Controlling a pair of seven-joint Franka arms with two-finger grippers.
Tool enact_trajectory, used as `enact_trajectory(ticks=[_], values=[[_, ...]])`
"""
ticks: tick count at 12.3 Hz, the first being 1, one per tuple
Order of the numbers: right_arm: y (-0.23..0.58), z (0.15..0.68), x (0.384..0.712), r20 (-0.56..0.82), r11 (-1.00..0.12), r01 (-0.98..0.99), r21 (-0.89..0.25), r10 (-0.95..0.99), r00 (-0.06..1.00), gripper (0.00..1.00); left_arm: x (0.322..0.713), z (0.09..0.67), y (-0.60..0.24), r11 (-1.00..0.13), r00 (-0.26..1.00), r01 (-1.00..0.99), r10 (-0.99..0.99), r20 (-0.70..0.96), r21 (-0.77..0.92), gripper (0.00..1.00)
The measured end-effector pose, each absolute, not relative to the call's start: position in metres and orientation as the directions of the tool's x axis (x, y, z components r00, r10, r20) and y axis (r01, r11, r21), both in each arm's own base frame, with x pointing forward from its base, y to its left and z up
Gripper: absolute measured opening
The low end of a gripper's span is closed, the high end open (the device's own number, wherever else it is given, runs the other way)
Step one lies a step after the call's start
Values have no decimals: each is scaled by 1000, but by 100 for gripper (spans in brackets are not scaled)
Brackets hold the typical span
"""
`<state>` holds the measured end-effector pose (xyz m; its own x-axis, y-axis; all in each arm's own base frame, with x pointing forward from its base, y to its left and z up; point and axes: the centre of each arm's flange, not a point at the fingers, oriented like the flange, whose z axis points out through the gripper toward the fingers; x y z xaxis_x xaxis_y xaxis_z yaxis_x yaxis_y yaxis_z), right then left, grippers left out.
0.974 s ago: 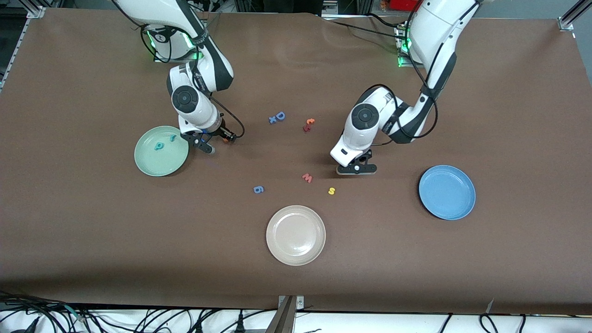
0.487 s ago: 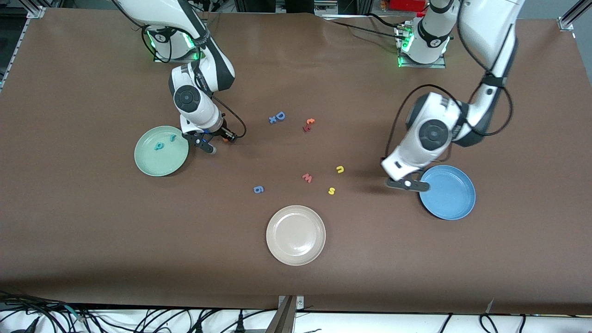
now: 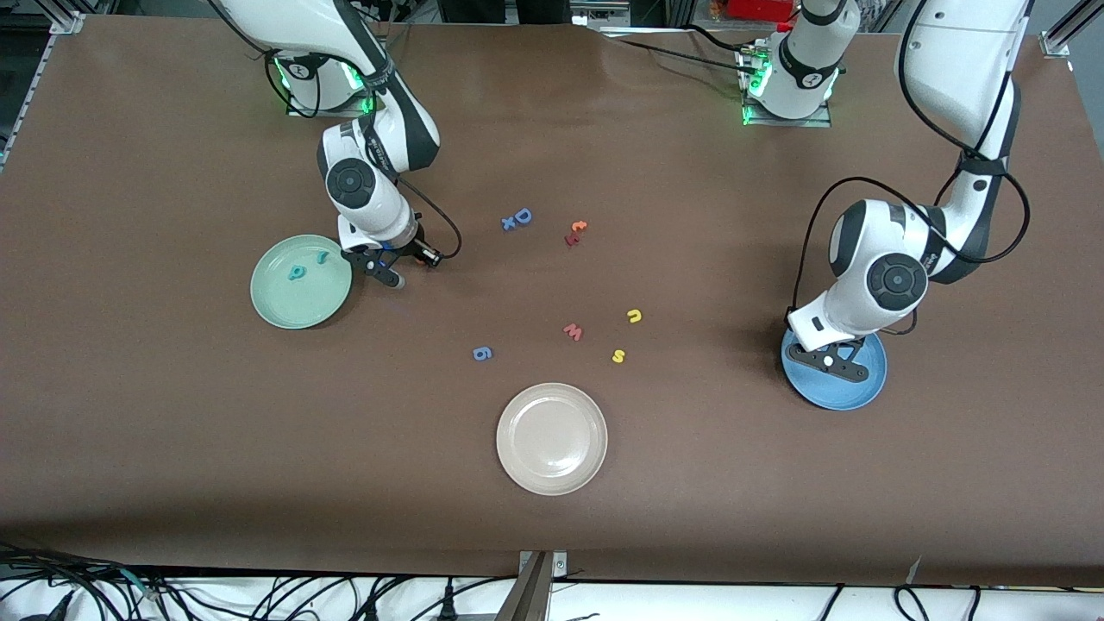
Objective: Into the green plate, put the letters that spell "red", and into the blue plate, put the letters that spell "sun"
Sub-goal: 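Drop orange e on the green plate while the left gripper places green u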
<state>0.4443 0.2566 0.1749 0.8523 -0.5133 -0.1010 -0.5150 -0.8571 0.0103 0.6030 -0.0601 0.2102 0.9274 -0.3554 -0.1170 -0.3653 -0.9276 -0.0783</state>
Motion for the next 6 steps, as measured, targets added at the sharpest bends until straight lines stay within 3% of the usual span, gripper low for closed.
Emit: enact_trajectory(ticks=[2,3,6], values=[[257,175,444,-100,-859,-512,9,-510,854,28,603,194,-58,-923,924,-376,-367,-112,-78,28],[257,176,444,-104,-864,-504,11,-502,859,28,603,188,-57,-923,923,-378,-369,-111,-78,35],[260,197,451,-134,-894,-447,24,-446,885,28,607,191,-58,-922,924,-378,-370,-98,-81,69]])
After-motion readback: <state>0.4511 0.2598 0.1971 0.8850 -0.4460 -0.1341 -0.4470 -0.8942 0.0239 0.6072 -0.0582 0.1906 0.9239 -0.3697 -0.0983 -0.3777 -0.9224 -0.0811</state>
